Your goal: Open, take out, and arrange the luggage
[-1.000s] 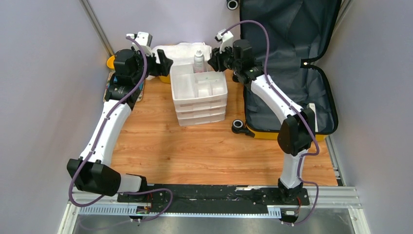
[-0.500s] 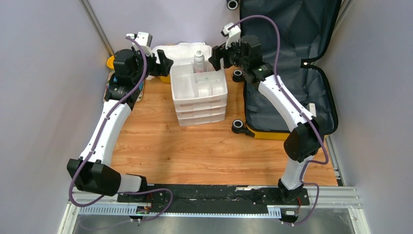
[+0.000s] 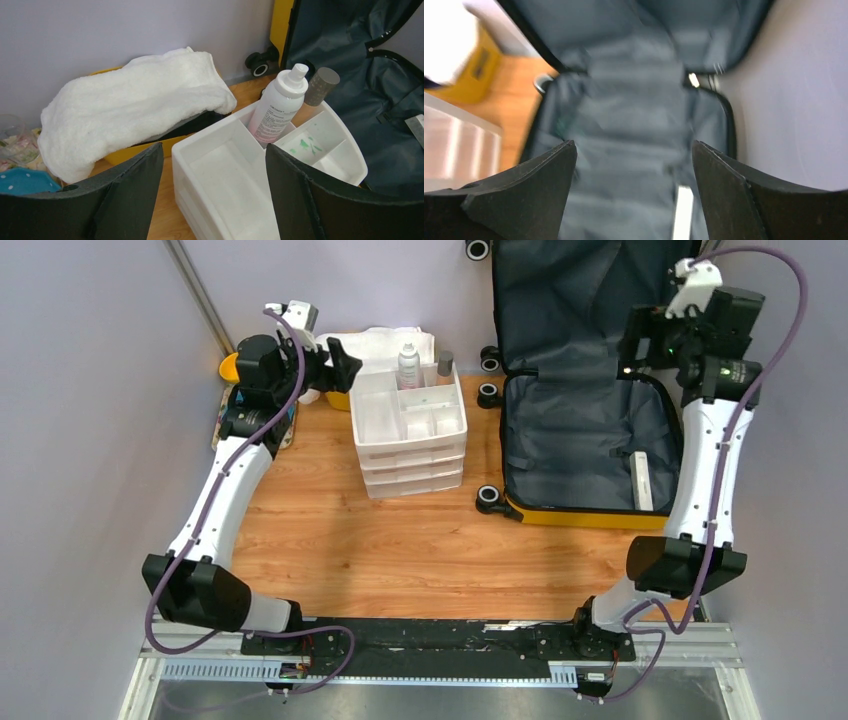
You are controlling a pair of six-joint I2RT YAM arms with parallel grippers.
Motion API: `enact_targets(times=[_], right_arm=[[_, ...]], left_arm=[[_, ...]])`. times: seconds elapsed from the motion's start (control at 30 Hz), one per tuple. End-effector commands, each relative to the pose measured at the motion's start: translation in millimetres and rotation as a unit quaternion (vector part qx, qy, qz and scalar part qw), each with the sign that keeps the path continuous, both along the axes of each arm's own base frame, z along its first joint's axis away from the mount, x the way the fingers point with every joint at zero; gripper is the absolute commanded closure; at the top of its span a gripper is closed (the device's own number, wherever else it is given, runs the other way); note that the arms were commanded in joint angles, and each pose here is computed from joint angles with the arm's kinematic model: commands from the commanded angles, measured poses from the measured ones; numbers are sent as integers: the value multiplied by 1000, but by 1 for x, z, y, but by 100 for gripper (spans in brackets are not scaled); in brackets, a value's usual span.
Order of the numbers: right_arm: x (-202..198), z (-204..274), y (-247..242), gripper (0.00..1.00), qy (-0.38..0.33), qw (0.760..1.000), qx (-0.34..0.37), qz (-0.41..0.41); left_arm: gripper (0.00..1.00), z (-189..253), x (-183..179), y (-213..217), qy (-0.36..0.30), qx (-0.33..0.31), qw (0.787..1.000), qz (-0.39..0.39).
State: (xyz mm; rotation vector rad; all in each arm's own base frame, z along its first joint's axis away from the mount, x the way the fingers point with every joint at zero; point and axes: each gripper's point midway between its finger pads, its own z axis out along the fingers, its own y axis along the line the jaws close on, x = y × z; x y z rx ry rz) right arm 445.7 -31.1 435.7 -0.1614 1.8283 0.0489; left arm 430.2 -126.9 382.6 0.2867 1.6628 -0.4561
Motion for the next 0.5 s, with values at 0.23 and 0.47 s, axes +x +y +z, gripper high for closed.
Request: enact_targets(times=[0.23, 0.47], right_arm=[[-122, -200, -108, 16, 386, 919, -24, -80], [-116, -267, -137, 20, 438, 889, -68, -112]], left_arm=[[18, 18, 9, -9, -21, -27, 999, -20], [18, 12, 10, -9, -13, -25, 999, -21]])
